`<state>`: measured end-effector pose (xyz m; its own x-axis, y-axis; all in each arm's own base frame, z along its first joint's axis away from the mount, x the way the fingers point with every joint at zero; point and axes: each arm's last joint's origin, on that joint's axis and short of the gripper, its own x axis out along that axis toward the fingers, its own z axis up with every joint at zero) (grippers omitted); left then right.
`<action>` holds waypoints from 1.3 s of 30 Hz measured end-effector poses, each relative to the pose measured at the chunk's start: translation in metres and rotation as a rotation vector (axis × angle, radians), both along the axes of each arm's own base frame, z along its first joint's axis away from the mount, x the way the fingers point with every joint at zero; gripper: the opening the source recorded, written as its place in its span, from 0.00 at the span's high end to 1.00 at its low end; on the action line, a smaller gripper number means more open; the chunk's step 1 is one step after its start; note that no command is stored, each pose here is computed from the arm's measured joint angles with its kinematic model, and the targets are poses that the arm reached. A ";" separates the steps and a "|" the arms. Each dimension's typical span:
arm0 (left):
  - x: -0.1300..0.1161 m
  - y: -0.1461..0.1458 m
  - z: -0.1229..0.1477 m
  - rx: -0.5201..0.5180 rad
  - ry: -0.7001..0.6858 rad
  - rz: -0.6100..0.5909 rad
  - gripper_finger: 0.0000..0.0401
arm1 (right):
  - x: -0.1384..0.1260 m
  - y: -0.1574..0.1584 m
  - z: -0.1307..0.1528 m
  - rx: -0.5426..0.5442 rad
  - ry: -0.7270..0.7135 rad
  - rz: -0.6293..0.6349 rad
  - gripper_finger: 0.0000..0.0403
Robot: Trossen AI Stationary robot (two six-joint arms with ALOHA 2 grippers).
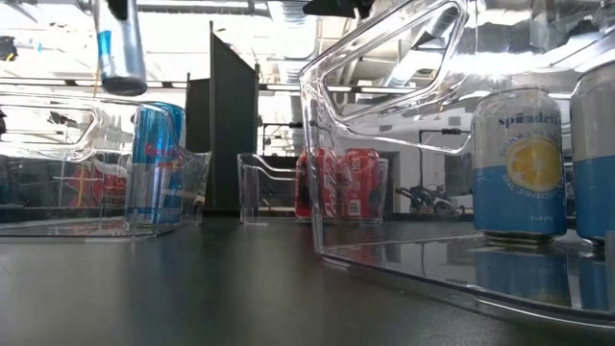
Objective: Sort soda cans
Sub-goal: Put the blue soda can into the middle left transparent bin
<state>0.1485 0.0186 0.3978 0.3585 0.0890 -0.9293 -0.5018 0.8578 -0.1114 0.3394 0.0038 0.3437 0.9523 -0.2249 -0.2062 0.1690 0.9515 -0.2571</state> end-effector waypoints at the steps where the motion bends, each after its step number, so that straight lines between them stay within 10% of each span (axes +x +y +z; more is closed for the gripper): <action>1: 0.001 -0.001 -0.005 -0.008 0.020 0.002 0.43 | 0.000 0.001 0.000 0.000 0.000 0.001 0.18; 14: 0.009 -0.001 -0.066 0.037 0.241 0.073 0.43 | 0.000 0.002 0.000 0.001 -0.005 0.006 0.18; 39: 0.030 0.012 -0.132 0.141 0.169 0.047 0.43 | 0.000 0.002 0.001 0.010 -0.009 0.003 0.18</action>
